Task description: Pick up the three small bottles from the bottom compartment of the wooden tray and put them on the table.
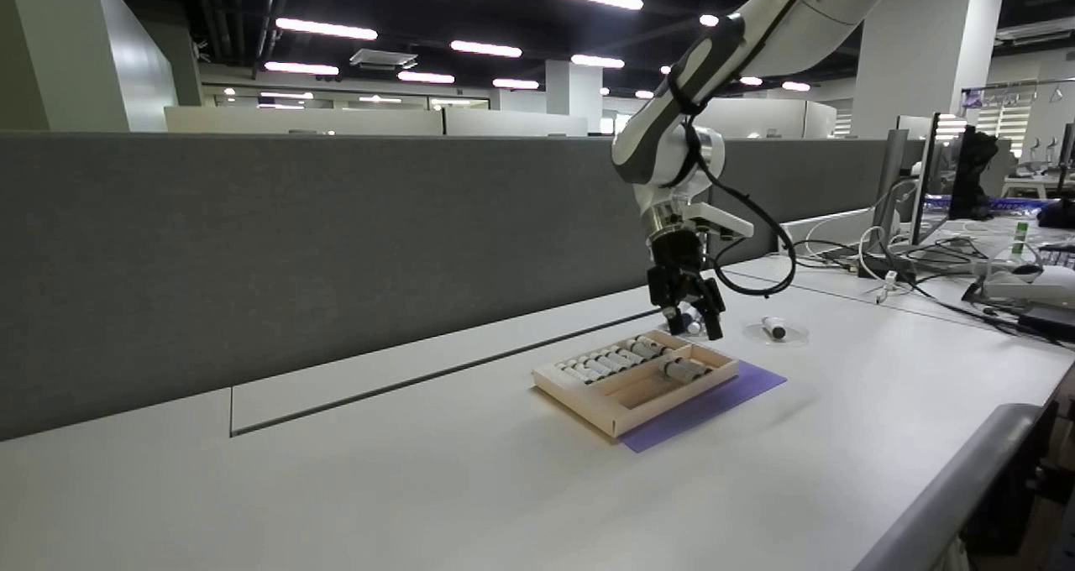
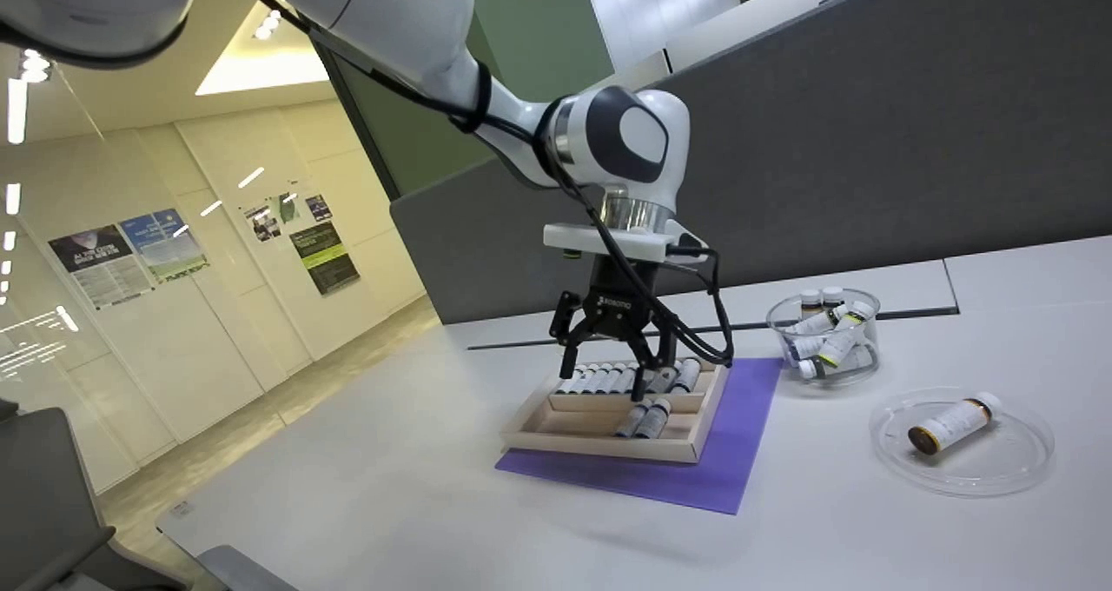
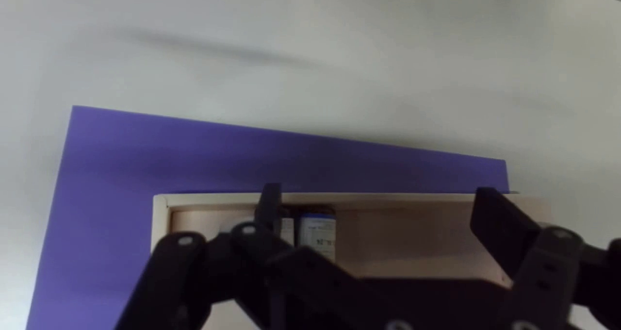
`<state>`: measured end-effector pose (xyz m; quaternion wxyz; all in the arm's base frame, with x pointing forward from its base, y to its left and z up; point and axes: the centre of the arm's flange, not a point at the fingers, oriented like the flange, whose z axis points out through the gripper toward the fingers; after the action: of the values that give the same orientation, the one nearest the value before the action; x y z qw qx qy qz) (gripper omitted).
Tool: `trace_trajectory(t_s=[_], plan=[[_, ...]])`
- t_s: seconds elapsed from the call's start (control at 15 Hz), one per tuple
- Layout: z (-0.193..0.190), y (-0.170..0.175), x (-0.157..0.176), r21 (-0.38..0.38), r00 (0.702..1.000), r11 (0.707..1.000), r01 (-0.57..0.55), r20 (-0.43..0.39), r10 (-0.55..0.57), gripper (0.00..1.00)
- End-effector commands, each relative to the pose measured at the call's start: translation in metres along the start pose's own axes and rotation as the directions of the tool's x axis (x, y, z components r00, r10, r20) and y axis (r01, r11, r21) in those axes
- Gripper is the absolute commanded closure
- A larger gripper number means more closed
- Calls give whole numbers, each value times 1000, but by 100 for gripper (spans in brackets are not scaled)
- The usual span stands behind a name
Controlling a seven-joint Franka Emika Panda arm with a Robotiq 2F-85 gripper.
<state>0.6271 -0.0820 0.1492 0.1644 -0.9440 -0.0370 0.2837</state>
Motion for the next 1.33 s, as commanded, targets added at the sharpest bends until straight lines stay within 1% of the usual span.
trace_trajectory(t_s=[0.0, 0.13, 0.33, 0.47, 0.73, 0.8, 0.87, 1.27], plan=[[16, 10, -1, -22, 999, 999, 42, -20, -42, 0], [22, 11, 2, -49, 997, 997, 62, -37, -64, 0], [26, 14, 7, -93, 992, 993, 69, -104, -78, 0], [29, 13, 9, -115, 987, 990, 75, -132, -91, 0], [37, 11, 12, -159, 981, 983, 94, -156, -119, 0], [39, 11, 12, -170, 979, 981, 99, -160, -126, 25], [40, 10, 12, -177, 978, 979, 103, -160, -132, 26], [38, 8, 9, -183, 975, 977, 105, -173, -137, 71]])
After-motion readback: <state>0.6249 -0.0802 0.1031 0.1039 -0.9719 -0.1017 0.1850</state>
